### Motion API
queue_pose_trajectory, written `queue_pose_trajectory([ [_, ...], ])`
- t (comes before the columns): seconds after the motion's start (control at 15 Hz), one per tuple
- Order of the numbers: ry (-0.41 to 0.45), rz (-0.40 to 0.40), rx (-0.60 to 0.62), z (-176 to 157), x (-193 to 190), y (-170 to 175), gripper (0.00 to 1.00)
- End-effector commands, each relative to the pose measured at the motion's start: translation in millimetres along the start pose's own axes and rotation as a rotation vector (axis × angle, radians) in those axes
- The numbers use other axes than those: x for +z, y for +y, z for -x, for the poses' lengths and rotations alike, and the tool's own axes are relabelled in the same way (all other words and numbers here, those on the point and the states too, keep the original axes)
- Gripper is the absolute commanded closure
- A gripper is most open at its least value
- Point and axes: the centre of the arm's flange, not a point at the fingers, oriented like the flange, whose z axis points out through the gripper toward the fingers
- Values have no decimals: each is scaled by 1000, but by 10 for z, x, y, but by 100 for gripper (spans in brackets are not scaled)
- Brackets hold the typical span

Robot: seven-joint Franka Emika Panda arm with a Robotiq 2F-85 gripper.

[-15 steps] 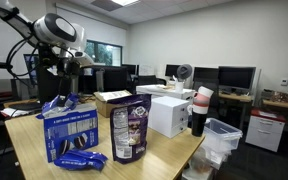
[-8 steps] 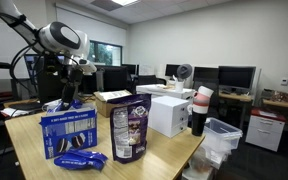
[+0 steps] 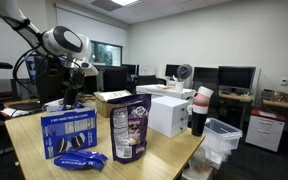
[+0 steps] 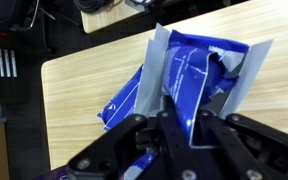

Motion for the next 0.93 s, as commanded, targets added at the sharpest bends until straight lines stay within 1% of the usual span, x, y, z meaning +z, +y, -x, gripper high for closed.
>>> queue_pose_trajectory([
  [0.0, 3, 0, -1, -1, -6, -6, 79],
  [0.07, 6, -1, -3, -1, -15, -14, 71],
  [0.2, 7, 0, -5, -1, -17, -26, 61],
  [0.87, 2, 2, -10, -23, 25, -55, 61],
])
